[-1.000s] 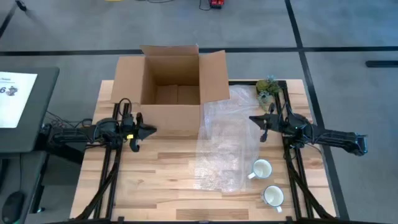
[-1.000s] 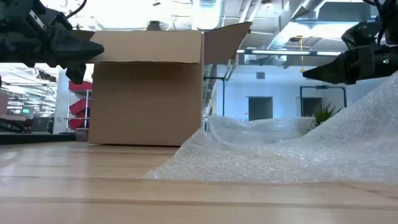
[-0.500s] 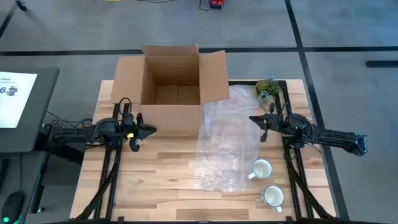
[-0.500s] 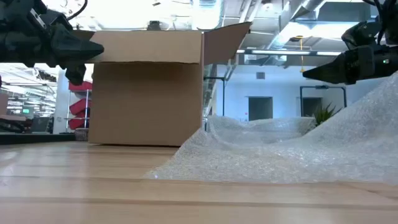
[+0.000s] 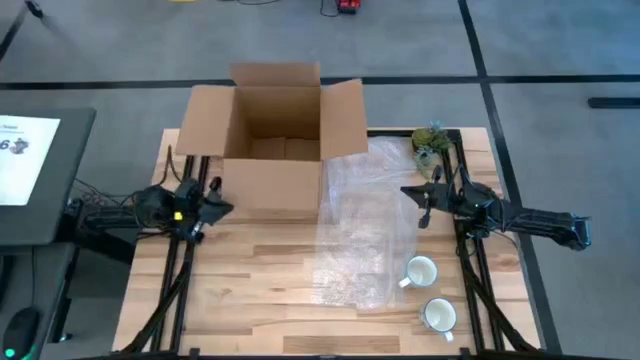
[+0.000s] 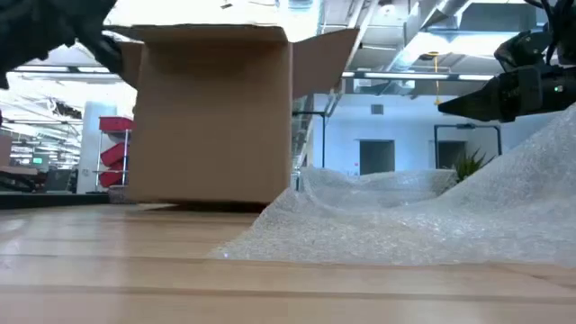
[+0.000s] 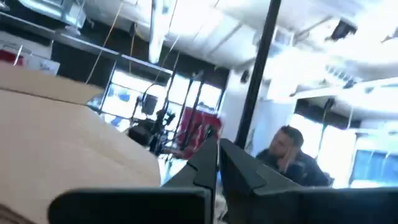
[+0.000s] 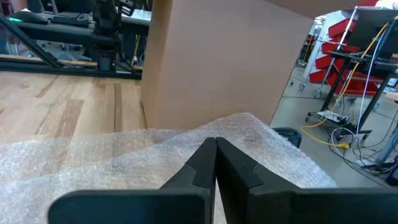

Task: Wrap mug
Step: Move the green patterned mug to the middle left of the table

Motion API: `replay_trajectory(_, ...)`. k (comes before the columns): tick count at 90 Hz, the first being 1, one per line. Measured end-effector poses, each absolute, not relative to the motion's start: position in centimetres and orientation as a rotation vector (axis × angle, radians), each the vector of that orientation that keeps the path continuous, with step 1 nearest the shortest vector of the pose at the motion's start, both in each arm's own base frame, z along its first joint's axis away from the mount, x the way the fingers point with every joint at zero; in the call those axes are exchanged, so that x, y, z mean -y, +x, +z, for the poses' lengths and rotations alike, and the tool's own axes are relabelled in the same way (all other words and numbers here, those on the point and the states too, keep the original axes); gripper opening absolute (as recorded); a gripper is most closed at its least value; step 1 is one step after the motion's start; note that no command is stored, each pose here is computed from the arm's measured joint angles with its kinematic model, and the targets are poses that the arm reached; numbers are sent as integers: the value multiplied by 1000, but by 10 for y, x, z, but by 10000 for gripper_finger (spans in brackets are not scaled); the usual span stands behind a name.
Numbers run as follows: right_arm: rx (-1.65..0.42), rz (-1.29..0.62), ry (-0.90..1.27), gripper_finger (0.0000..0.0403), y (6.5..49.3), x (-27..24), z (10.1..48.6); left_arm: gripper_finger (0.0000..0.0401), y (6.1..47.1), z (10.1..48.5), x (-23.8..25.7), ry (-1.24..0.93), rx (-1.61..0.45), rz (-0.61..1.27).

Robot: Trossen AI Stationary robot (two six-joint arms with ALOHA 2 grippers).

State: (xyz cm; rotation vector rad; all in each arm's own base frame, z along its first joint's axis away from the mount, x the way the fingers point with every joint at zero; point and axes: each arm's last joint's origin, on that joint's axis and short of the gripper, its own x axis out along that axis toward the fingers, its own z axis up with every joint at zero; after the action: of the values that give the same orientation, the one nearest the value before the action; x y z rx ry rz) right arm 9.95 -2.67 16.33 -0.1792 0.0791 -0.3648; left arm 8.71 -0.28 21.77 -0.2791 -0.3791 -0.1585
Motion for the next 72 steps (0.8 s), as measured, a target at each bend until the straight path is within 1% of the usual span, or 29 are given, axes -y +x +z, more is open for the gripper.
replay_trajectory(9, -79, -365, -179, 0, 100, 27, 163, 0, 91, 225, 3, -231, 322, -103)
replay_trajectory(16, -79, -365, -179, 0, 100, 27, 163, 0, 99, 222, 4, -210, 244, -64)
replay_trajectory(28, -79, -365, -179, 0, 100, 27, 163, 0, 116, 225, 9, -197, 115, -105)
replay_trajectory(38, -79, -365, -179, 0, 100, 27, 163, 0, 132, 222, 23, -108, -82, -180)
replay_trajectory(47, -79, -365, -179, 0, 100, 27, 163, 0, 147, 222, 35, -61, -270, -160)
replay_trajectory(62, -79, -365, -179, 0, 100, 27, 163, 0, 165, 243, 62, -39, -507, -218)
replay_trajectory(72, -79, -365, -179, 0, 100, 27, 163, 0, 171, 269, 81, -40, -622, -256)
